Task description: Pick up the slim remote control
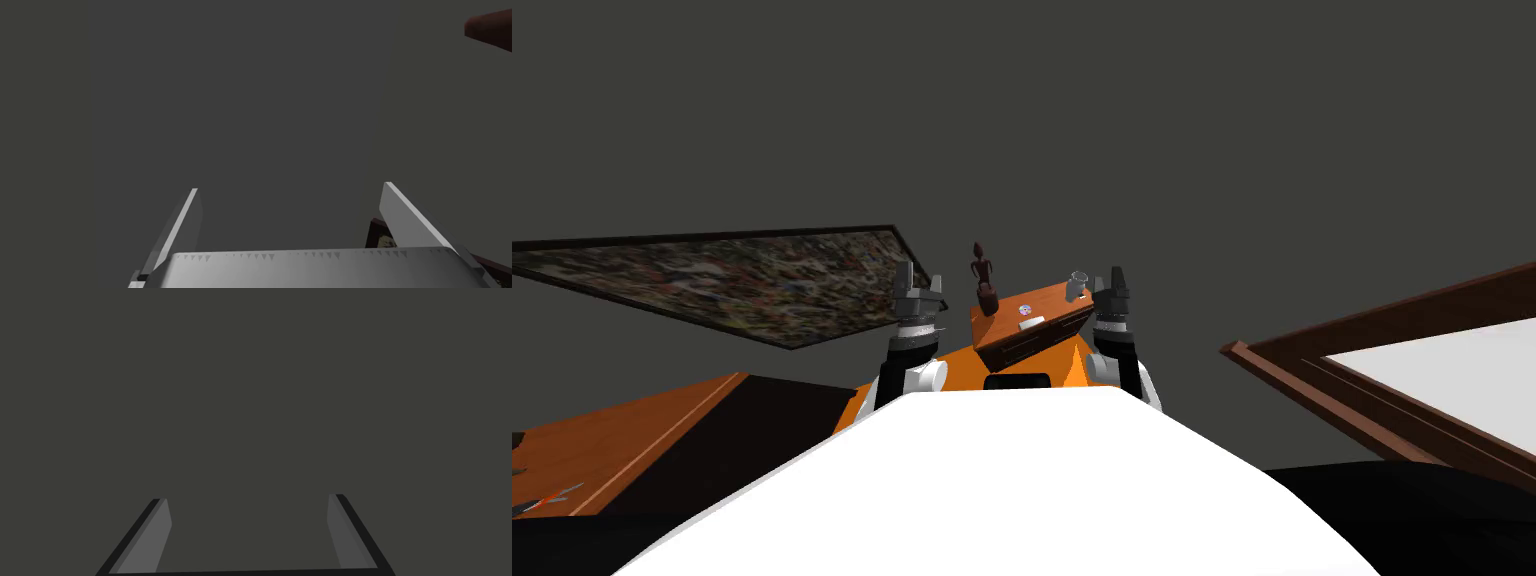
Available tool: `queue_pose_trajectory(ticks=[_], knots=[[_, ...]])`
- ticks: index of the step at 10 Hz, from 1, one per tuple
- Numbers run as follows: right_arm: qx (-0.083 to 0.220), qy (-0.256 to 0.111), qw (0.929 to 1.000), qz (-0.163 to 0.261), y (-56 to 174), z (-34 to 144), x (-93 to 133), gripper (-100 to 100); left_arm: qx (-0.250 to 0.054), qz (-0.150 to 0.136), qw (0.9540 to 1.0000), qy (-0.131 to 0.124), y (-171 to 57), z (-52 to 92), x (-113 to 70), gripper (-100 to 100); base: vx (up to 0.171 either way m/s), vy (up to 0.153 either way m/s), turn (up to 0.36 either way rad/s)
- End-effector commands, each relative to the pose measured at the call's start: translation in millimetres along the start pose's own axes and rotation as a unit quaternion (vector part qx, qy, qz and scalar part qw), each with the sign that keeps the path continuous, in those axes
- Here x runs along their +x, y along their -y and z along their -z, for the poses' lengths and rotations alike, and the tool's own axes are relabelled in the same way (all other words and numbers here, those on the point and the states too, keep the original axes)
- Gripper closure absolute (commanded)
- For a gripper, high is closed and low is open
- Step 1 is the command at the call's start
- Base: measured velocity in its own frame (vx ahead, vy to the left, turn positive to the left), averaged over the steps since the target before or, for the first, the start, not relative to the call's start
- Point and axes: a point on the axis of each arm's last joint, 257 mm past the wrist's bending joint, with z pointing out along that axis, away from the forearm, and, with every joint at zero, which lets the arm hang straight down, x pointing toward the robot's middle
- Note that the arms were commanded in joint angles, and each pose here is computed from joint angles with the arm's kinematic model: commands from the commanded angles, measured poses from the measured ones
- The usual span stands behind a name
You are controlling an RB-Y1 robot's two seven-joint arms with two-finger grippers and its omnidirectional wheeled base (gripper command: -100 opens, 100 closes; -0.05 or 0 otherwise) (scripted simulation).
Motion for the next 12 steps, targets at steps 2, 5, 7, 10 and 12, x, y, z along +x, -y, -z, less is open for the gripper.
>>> queue_pose_trajectory(ticks=[2, 5, 7, 10, 12], knots=[[-0.004, -0.043, 0.9990, 0.013, 4, -1.3, 16, -100, 0.000, 0.000, 1.0000, 0.000, 0, -0.1, 0.1, 0, -0.036, -0.018, 0.265], [-0.006, -0.104, 0.9941, 0.031, 14, -0.1, 42, -100, 0.000, 0.000, 1.0000, 0.000, 0, -0.1, 0.0, 0, -0.065, -0.028, 0.278], [-0.006, -0.133, 0.9902, 0.041, 19, 2.0, 52, -100, 0.000, 0.000, 1.0000, 0.000, 0, -0.1, 0.1, 0, -0.061, -0.025, 0.267], [-0.003, -0.191, 0.9798, 0.060, 33, 8.9, 73, -100, 0.000, 0.000, 1.0000, 0.000, 0, -0.1, 0.0, 0, -0.049, -0.018, 0.290], [0.006, -0.244, 0.9670, 0.074, 52, 19.2, 93, -100, 0.000, 0.000, 1.0000, 0.000, 0, 0.0, 0.0, 0, -0.058, -0.024, 0.381]])
